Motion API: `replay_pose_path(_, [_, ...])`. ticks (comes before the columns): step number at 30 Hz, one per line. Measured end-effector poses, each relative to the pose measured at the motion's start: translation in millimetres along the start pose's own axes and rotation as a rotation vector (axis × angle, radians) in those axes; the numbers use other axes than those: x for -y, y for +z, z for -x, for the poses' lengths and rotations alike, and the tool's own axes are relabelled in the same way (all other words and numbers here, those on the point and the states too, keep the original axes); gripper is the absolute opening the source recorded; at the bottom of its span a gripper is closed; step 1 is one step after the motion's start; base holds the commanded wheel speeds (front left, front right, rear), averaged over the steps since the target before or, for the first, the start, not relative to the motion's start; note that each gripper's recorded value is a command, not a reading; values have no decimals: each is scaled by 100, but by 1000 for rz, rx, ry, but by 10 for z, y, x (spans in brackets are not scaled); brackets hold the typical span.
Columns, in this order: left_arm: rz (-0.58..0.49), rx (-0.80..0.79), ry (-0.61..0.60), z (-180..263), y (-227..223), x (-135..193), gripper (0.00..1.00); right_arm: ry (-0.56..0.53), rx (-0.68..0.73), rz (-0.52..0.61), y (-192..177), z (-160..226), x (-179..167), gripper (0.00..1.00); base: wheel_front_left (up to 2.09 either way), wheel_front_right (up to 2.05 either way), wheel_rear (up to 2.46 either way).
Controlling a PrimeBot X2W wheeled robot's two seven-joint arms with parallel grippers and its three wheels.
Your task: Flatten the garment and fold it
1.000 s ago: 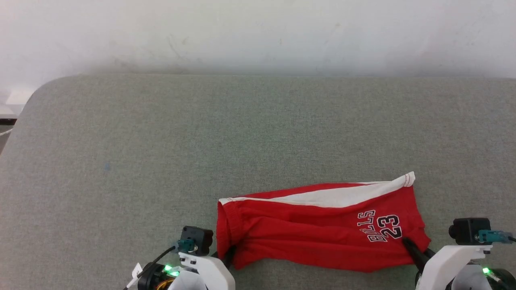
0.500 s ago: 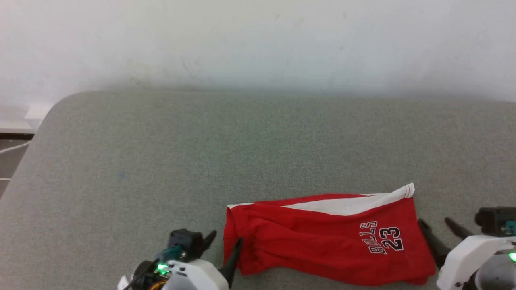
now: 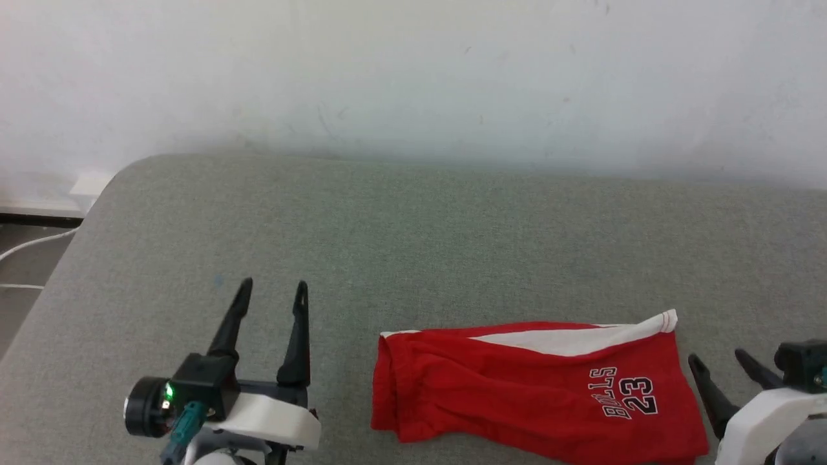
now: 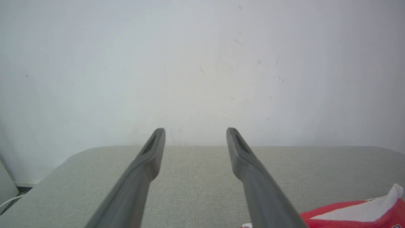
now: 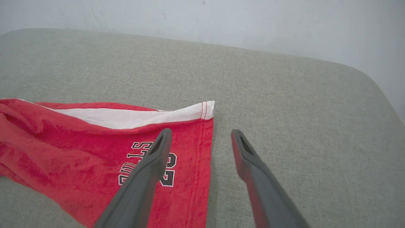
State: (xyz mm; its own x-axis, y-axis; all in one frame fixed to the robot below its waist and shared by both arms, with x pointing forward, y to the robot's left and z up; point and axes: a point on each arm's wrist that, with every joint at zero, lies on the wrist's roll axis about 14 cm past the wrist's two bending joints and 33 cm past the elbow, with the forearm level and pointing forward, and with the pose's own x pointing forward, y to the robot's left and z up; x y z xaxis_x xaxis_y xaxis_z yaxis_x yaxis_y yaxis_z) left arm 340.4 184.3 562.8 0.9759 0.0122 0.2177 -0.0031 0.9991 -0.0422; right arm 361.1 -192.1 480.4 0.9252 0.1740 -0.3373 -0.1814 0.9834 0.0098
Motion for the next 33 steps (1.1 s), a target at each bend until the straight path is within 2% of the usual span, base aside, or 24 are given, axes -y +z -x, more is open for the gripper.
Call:
replay_pose_path(4, [-97,57,18,49,138,-56,100,-25,-87,-49,-238,-33,33,100,0,0,0])
replay_pose_path(10, [-208,13,22,182,-22,-103,100,-36,-238,-143,-621,-119,-6,100,0,0,0])
replay_pose_path(22, [-195,-45,73,203,-185,-201,100,11,-428,-237,-990,-396,-202,100,0,0,0])
replay_pose_path(26, [-187,-61,83,201,-231,-213,100,55,-471,-203,-1054,-449,-289,100,0,0,0])
replay_pose_path(27, [-187,-65,87,202,-242,-221,100,60,-477,-198,-1066,-461,-298,68,0,0,0])
replay_pose_path(28, [-187,-70,89,202,-254,-235,100,66,-479,-192,-1066,-476,-306,0,0,0,0])
replay_pose_path(33, [-184,-83,99,201,-290,-286,100,77,-427,-187,-1000,-555,-350,0,0,0,0])
